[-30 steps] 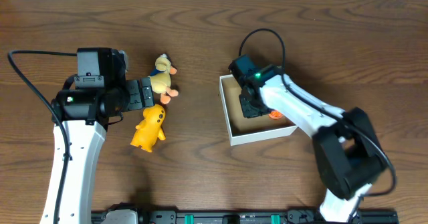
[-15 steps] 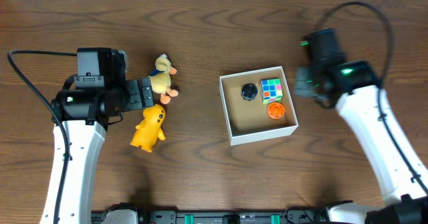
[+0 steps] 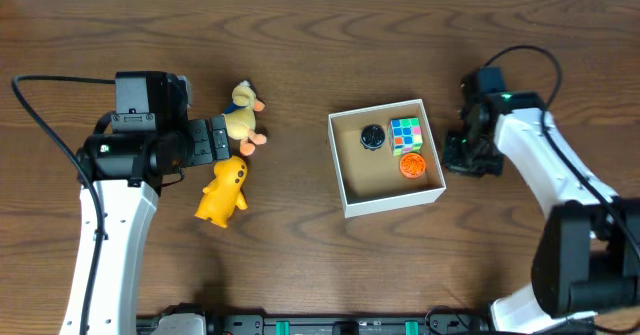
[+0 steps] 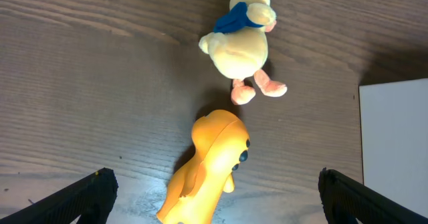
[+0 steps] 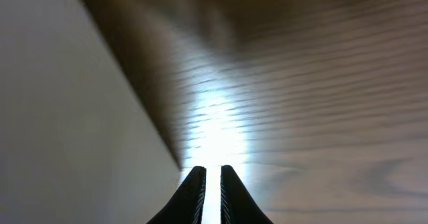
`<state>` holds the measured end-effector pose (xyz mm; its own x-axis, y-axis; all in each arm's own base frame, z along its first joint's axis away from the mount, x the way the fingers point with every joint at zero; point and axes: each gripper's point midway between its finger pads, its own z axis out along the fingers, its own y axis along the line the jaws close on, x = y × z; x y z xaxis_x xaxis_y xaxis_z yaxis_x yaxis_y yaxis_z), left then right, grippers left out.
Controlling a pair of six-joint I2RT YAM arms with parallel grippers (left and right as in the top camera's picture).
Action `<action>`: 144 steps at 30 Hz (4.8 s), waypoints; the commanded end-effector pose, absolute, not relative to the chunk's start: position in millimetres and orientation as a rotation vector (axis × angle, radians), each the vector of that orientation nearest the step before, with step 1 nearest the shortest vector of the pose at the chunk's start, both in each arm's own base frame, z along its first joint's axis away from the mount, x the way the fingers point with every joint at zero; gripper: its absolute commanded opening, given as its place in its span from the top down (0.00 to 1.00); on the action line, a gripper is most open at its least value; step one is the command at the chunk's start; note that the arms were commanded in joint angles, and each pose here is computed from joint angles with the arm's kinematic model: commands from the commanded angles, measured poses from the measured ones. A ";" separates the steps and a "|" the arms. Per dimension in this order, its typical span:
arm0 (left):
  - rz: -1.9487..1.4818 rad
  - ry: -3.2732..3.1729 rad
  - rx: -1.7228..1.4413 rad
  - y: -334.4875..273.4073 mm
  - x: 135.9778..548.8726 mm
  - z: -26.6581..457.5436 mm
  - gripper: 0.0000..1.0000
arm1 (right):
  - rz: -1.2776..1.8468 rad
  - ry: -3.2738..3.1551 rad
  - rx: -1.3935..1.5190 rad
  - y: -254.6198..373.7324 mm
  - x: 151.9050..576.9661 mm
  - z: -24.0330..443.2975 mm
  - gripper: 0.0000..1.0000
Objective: Pack container
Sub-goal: 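Withdraw right gripper from the box and raise left arm toward duck, then grasp the white plush duck with the left gripper and lift it, then carry the duck with the left gripper into the box and release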
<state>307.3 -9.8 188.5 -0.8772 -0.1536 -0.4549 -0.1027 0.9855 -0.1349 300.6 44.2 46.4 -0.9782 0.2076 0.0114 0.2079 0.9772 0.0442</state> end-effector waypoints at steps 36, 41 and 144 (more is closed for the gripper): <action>-0.019 2.720 0.281 -16.8 411.9 162.9 0.02 | 0.063 -3.424 -0.340 21.6 334.9 139.7 0.29; -0.032 2.830 0.315 -19.8 426.3 101.7 0.02 | 0.087 -3.355 -0.327 19.6 318.0 135.3 0.28; -0.038 2.247 1.474 -233.9 397.9 135.1 0.12 | 0.091 -3.365 -0.323 20.3 320.2 135.8 0.34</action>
